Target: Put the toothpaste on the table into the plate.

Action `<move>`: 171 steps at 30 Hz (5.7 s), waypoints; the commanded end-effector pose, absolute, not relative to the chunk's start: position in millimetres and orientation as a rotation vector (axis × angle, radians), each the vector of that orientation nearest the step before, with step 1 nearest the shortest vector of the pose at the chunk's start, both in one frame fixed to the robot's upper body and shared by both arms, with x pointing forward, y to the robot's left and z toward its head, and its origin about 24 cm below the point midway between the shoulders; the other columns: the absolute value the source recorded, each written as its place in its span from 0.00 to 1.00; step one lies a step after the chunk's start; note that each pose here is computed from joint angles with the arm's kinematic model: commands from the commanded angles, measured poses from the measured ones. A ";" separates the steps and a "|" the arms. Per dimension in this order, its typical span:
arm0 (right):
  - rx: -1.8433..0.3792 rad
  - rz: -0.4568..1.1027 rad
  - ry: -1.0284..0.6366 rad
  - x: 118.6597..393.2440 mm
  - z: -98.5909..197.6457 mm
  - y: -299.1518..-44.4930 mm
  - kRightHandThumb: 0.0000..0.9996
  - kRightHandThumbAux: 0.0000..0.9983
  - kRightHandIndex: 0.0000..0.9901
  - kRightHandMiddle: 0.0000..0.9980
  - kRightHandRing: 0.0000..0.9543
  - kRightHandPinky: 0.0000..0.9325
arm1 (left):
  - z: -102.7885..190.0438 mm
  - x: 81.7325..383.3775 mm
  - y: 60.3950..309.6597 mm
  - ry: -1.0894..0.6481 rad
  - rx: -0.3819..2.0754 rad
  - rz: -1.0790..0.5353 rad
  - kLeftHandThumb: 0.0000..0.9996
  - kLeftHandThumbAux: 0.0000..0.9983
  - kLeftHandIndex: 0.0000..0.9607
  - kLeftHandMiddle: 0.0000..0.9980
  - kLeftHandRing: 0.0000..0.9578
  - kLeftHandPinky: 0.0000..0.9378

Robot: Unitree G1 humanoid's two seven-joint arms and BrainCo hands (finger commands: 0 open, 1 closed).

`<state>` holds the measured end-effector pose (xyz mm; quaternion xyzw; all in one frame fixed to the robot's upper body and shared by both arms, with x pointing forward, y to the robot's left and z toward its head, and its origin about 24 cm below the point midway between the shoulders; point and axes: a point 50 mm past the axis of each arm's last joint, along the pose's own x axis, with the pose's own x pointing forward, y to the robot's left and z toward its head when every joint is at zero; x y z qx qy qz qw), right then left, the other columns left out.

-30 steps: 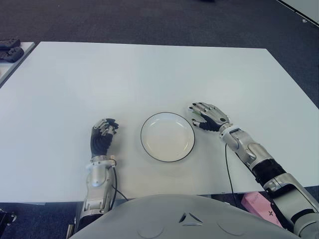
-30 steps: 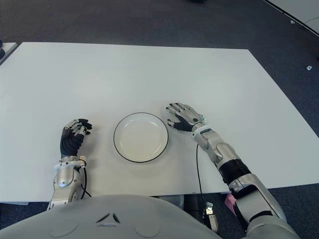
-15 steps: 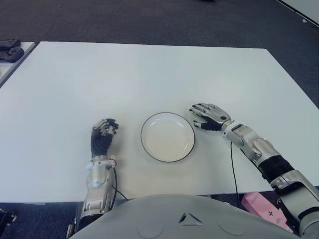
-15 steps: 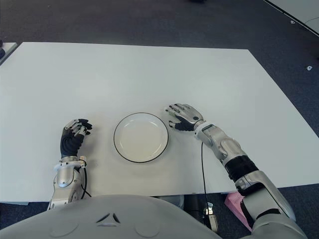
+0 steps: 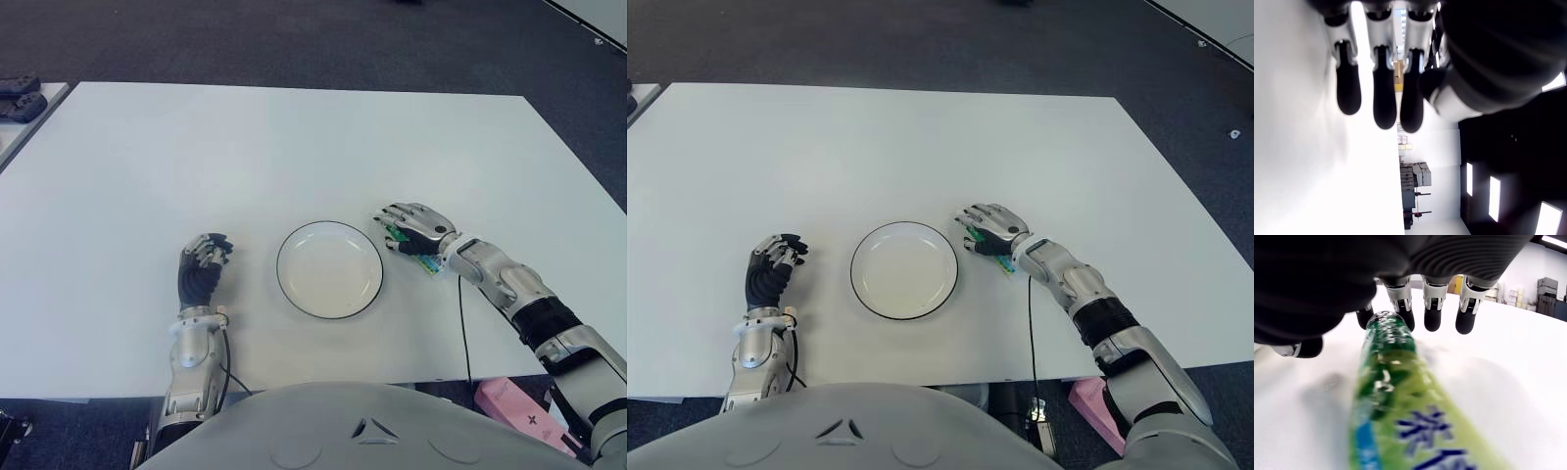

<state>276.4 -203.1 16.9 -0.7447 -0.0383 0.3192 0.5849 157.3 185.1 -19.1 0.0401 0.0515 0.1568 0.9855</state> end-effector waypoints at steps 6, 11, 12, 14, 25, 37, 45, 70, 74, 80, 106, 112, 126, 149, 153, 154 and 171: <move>-1.824 0.791 -0.019 270.9 5.1 -220.3 0.64 0.10 0.00 0.00 0.00 0.00 | -23.8 153.2 185.5 0.145 0.085 0.325 0.70 0.72 0.45 0.50 0.51 0.53; -1.855 0.799 -0.003 272.6 7.2 -228.9 0.64 0.09 0.00 0.00 0.00 0.00 | -23.7 152.7 185.2 0.141 0.082 0.324 0.70 0.72 0.45 0.50 0.52 0.53; -1.859 0.800 0.000 273.0 7.5 -230.5 0.64 0.09 0.00 0.00 0.00 0.00 | -23.7 152.7 185.2 0.141 0.082 0.324 0.70 0.72 0.45 0.50 0.51 0.53; -1.864 0.799 0.010 274.4 8.4 -234.6 0.64 0.09 0.00 0.00 0.00 0.00 | -23.7 152.4 185.0 0.141 0.081 0.324 0.70 0.72 0.45 0.50 0.51 0.52; -1.838 0.712 0.071 285.7 11.5 -248.0 0.64 0.10 0.00 0.00 0.00 0.00 | -23.8 151.4 184.8 0.146 0.084 0.324 0.70 0.72 0.45 0.50 0.52 0.53; -1.782 0.662 0.126 282.5 1.9 -252.9 0.64 0.11 0.00 0.00 0.00 0.00 | -23.8 150.6 185.3 0.144 0.074 0.326 0.71 0.72 0.45 0.50 0.52 0.52; -1.753 0.671 0.156 277.6 -3.9 -253.9 0.64 0.12 0.00 0.00 0.00 0.00 | -23.8 149.2 185.6 0.149 0.080 0.331 0.70 0.72 0.45 0.51 0.52 0.52; -1.498 0.492 0.212 252.8 -34.1 -221.0 0.76 0.26 0.00 0.00 0.00 0.21 | -20.3 146.2 186.5 0.164 0.077 0.331 0.71 0.72 0.45 0.50 0.51 0.52; -1.395 0.386 0.214 248.3 -36.3 -215.3 0.81 0.31 0.00 0.00 0.06 0.35 | -19.3 145.8 187.3 0.158 0.081 0.332 0.71 0.72 0.45 0.50 0.51 0.53; -1.302 0.305 0.205 244.5 -42.4 -206.9 0.91 0.39 0.10 0.00 0.18 0.49 | -18.7 145.6 187.7 0.156 0.081 0.335 0.71 0.72 0.45 0.50 0.51 0.53; -1.230 0.129 0.086 242.0 -51.8 -198.5 1.00 0.67 0.44 0.40 0.44 0.51 | -17.5 143.1 190.1 0.173 0.091 0.347 0.71 0.72 0.45 0.50 0.51 0.52; -1.214 0.119 0.054 242.3 -51.5 -196.4 1.00 0.67 0.44 0.41 0.44 0.51 | -17.5 143.3 189.9 0.174 0.091 0.349 0.71 0.72 0.45 0.50 0.51 0.53; -1.117 0.086 -0.019 243.3 -48.8 -190.8 1.00 0.67 0.44 0.44 0.44 0.51 | -18.0 143.7 190.9 0.179 0.086 0.348 0.71 0.72 0.45 0.50 0.51 0.51; -0.910 0.043 -0.296 252.5 4.5 -192.8 1.00 0.67 0.43 0.45 0.46 0.50 | -20.2 148.5 189.0 0.179 0.076 0.348 0.71 0.72 0.45 0.50 0.51 0.54; -0.875 0.056 -0.390 253.7 27.2 -195.6 1.00 0.67 0.43 0.46 0.46 0.50 | -20.5 149.6 188.1 0.182 0.077 0.345 0.71 0.72 0.45 0.50 0.52 0.54; -0.869 0.059 -0.412 253.5 32.0 -195.8 1.00 0.67 0.43 0.46 0.46 0.50 | -20.5 149.8 187.9 0.182 0.077 0.344 0.71 0.72 0.45 0.50 0.52 0.54; -0.858 0.150 -0.731 248.7 83.1 -193.0 1.00 0.66 0.44 0.54 0.59 0.45 | -20.2 152.7 186.9 0.174 0.085 0.335 0.71 0.72 0.45 0.51 0.52 0.53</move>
